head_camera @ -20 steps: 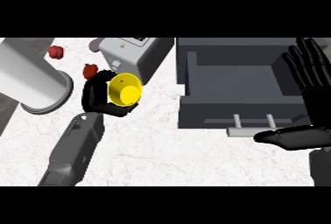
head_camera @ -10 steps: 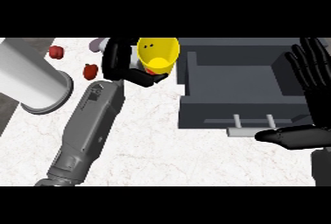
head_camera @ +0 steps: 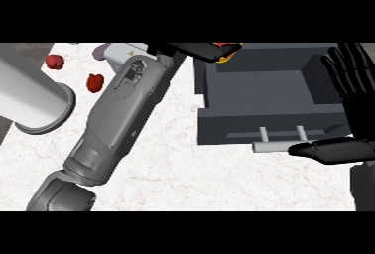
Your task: Pick up the cup, place it into the drawer and close the drawer
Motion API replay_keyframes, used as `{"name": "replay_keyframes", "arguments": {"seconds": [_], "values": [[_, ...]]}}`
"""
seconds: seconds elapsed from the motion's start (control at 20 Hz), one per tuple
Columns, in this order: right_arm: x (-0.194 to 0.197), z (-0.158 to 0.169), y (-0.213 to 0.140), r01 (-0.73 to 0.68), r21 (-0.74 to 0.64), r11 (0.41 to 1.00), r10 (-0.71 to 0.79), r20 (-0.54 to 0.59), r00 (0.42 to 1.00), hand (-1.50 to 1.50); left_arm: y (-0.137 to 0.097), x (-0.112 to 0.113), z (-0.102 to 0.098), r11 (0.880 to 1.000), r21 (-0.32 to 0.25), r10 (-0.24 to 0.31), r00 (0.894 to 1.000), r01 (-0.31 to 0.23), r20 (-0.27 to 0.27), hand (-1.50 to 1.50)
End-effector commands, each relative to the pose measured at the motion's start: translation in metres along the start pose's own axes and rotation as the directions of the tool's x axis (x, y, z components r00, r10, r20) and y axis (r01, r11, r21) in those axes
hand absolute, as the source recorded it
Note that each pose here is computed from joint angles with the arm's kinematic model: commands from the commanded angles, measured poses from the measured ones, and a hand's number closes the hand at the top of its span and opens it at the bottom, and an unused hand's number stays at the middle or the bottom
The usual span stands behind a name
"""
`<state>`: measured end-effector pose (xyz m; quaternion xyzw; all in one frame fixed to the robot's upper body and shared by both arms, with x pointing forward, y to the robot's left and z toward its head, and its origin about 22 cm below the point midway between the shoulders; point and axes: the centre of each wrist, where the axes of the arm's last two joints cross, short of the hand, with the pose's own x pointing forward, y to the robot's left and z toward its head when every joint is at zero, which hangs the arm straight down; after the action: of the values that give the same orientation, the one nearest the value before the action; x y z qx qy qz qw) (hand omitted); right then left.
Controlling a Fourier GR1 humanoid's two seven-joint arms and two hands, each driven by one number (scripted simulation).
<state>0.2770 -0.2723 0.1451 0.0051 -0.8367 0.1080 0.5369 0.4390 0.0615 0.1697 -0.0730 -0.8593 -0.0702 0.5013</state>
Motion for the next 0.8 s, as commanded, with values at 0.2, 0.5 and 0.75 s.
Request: {"name": "replay_keyframes", "arguments": {"seconds": [0.2,0.5,0.75], "values": [[0.004,-0.010,0.007,0.019,0.042,0.999,-0.021,0.040,0.999,-1.50,-0.026,-0.005,-0.014,0.992,0.003,-0.126,0.972,0.129,-0.196,1.50],[0.007,-0.018,0.008,0.007,0.081,0.997,-0.011,0.057,0.998,-1.50,-0.025,-0.024,-0.002,0.979,-0.103,-0.199,0.930,0.175,-0.310,1.50],[0.004,-0.029,0.012,0.037,0.087,0.996,-0.043,0.063,0.997,-1.50,-0.023,-0.041,0.011,0.958,-0.194,-0.268,0.896,0.211,-0.354,1.50]]}}
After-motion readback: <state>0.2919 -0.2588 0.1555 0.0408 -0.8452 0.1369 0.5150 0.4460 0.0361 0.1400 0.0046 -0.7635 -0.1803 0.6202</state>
